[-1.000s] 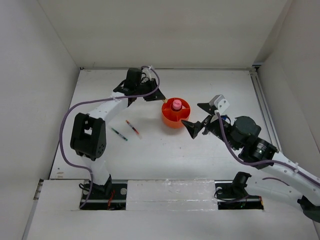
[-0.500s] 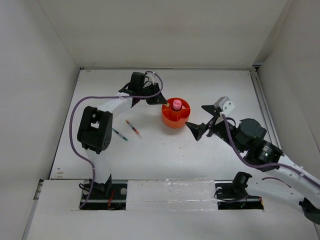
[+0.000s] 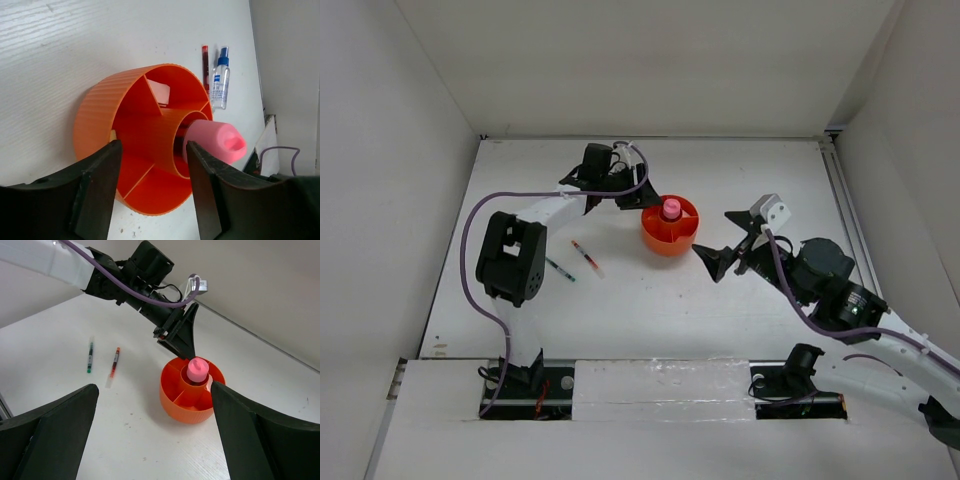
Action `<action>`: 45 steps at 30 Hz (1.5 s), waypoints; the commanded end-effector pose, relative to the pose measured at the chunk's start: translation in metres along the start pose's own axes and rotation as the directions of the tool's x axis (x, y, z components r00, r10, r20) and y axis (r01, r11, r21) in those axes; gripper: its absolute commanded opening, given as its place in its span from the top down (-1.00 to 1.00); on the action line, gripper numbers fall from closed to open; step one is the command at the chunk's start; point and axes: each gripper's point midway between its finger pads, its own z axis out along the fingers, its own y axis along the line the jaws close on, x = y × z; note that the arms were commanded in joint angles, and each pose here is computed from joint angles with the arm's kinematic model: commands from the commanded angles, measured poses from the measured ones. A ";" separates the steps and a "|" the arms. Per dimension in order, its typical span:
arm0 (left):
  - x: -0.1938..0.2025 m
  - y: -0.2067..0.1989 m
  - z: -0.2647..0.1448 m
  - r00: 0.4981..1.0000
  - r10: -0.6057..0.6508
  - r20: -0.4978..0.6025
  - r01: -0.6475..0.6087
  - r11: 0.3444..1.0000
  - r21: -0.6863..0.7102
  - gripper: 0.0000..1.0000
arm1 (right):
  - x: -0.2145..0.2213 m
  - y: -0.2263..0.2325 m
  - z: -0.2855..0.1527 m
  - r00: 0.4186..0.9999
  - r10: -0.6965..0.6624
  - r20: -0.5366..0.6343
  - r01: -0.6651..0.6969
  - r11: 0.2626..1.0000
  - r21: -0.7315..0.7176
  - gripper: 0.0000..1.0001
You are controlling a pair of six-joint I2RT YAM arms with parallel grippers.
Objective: Sort the stationery into containers
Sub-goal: Place the stationery in the storage box, then pick up the stationery from the corner of the board.
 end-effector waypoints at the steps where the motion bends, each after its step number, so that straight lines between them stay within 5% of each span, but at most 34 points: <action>1: -0.021 -0.024 -0.010 0.997 0.057 0.055 -0.060 0.997 0.048 -0.03 | -0.006 -0.004 0.000 1.000 0.014 0.020 -0.014 1.000 0.027 -1.00; 10: -0.039 -0.060 -0.038 0.987 0.092 0.134 -0.104 0.991 0.089 -0.74 | 0.013 -0.043 -0.003 0.993 0.118 -0.025 -0.106 0.954 0.282 -1.00; 11: -0.042 -0.068 -0.045 0.985 0.093 0.148 -0.108 0.989 0.098 -0.99 | 0.013 -0.044 -0.003 0.991 0.129 -0.021 -0.117 0.949 0.291 -1.00; 15: -0.053 -0.085 -0.063 0.974 0.100 0.202 -0.121 0.988 0.099 -1.00 | 0.025 -0.064 -0.004 0.983 0.178 -0.042 -0.146 0.902 0.407 -1.00; 19: -0.063 -0.084 -0.084 0.963 0.049 0.265 -0.048 0.999 -0.009 -1.00 | 0.075 -0.115 -0.011 0.931 0.342 -0.129 -0.162 0.703 0.692 -1.00; 21: -0.076 -0.071 -0.095 0.947 0.022 0.320 0.021 0.992 -0.128 -1.00 | 0.106 -0.124 -0.009 0.874 0.441 -0.204 -0.169 0.669 0.724 -1.00; 26: -0.070 -0.062 -0.146 0.922 0.010 0.386 0.120 0.943 -0.310 -1.00 | 0.166 -0.182 -0.030 0.796 0.579 -0.177 -0.125 0.443 0.888 -1.00; 37: -0.018 -0.054 -0.198 0.933 0.110 0.344 0.049 0.905 -0.423 -1.00 | 0.216 -0.230 -0.033 0.761 0.646 -0.061 -0.167 0.287 0.943 -0.95; 45: -0.010 -0.058 -0.199 0.930 0.130 0.343 0.016 0.920 -0.391 -1.00 | 0.261 -0.218 -0.020 0.653 0.744 -0.144 -0.143 0.307 0.941 -0.87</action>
